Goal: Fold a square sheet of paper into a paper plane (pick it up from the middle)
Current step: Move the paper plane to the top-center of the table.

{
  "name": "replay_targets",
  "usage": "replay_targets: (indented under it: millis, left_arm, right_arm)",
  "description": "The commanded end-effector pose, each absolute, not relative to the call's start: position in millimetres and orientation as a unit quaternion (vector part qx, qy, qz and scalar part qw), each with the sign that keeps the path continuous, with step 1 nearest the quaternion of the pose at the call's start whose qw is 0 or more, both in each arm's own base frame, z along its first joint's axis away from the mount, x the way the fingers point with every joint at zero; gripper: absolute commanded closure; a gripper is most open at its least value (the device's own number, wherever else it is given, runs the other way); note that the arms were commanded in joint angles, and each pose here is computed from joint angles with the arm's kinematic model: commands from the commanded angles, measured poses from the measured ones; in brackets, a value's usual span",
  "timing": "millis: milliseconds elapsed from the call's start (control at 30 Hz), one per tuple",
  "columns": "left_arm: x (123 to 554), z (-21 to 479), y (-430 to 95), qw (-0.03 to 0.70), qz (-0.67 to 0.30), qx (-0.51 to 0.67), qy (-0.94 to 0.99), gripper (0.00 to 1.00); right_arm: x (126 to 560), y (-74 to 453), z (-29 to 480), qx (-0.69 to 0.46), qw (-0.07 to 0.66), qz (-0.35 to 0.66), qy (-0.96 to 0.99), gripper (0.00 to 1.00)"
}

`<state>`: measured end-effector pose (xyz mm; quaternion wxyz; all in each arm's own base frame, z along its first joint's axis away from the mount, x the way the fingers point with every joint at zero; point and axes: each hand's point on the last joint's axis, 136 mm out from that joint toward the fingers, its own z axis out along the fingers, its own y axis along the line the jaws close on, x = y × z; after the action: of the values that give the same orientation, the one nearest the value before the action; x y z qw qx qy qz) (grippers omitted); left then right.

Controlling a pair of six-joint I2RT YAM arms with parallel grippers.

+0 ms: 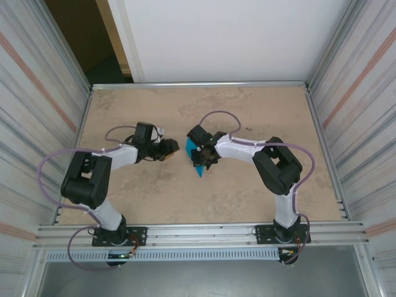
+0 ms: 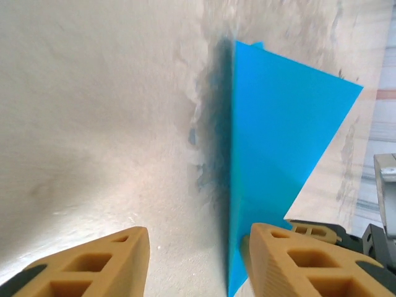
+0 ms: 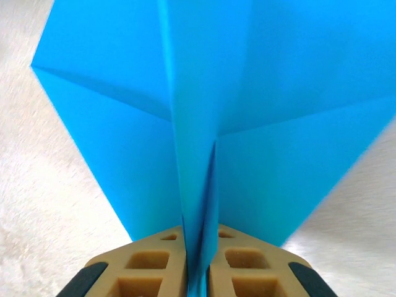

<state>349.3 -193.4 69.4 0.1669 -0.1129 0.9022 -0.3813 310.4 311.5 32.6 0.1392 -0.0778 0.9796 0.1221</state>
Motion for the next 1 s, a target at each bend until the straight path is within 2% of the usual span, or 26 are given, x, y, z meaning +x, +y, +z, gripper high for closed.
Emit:
replay_targets:
  millis: [0, 233, 367, 633, 967]
  left_arm:
    - [346, 78, -170, 0.190, -0.350, -0.117, 0.910, 0.47]
    - [343, 87, -139, 0.226, -0.300, -0.127, 0.918, 0.19]
    - [340, 93, -128, 0.243, -0.269, -0.124, 0.924, 0.08]
    - [340, 95, -126, 0.244, -0.260, -0.123, 0.926, 0.05]
    - [343, 87, -129, 0.229, -0.266, -0.127, 0.928, 0.01]
  right_arm:
    - [334, 285, 57, -0.042, 0.174, 0.101, 0.979, 0.89]
    - [376, 258, 55, -0.029, 0.176, 0.084, 0.980, 0.91]
    - [400, 252, 52, -0.022, 0.179, 0.083, 0.980, 0.91]
    - [429, 245, 39, -0.013, 0.171, 0.080, 0.982, 0.87]
    - [432, 241, 22, -0.016, 0.156, 0.067, 0.985, 0.74]
